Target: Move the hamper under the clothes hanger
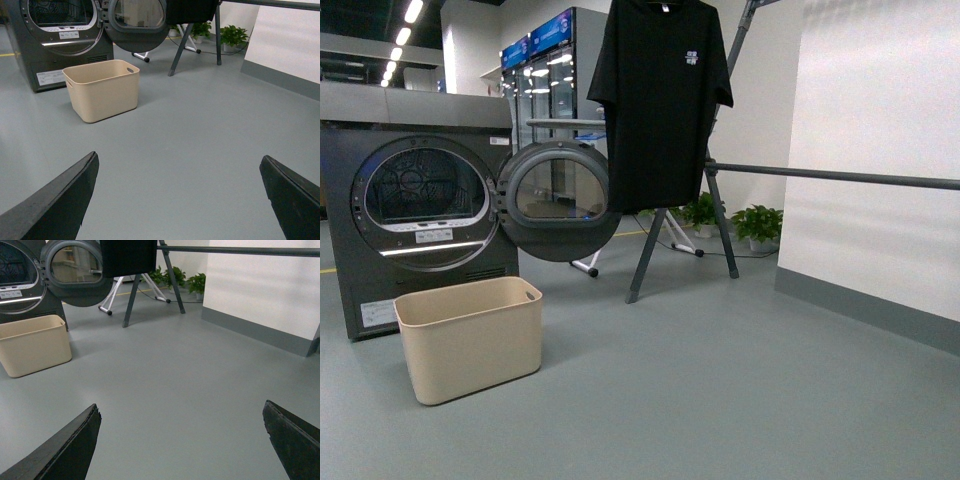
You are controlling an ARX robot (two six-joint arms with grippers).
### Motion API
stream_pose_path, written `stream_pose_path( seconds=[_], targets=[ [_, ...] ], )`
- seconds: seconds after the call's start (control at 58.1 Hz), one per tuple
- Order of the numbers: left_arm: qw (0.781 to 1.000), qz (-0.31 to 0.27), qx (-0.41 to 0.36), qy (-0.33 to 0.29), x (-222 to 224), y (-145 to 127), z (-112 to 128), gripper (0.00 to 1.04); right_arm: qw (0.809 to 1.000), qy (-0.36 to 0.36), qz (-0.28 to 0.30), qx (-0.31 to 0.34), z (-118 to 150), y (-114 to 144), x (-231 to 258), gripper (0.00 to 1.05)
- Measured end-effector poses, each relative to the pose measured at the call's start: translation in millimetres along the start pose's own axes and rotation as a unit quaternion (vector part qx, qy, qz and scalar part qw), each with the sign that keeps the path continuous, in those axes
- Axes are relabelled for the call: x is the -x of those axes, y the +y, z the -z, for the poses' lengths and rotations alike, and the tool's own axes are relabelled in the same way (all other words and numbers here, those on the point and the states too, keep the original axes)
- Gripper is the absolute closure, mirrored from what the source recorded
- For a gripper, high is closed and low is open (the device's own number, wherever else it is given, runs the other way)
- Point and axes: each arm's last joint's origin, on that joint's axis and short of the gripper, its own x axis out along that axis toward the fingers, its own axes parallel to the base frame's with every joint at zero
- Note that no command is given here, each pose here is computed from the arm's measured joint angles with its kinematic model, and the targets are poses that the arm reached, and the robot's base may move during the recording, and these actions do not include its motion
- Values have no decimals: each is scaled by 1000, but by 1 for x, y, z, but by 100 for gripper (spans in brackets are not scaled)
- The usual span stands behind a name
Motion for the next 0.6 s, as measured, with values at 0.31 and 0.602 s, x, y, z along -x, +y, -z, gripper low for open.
stream_pose_path(
  seconds=[0.31,0.602],
  targets=[
    [1000,0,0,1,0,0,0,7,1000,0,0,0,0,0,0,8],
    [1000,0,0,0,0,0,0,7,1000,0,0,0,0,0,0,8]
  ],
)
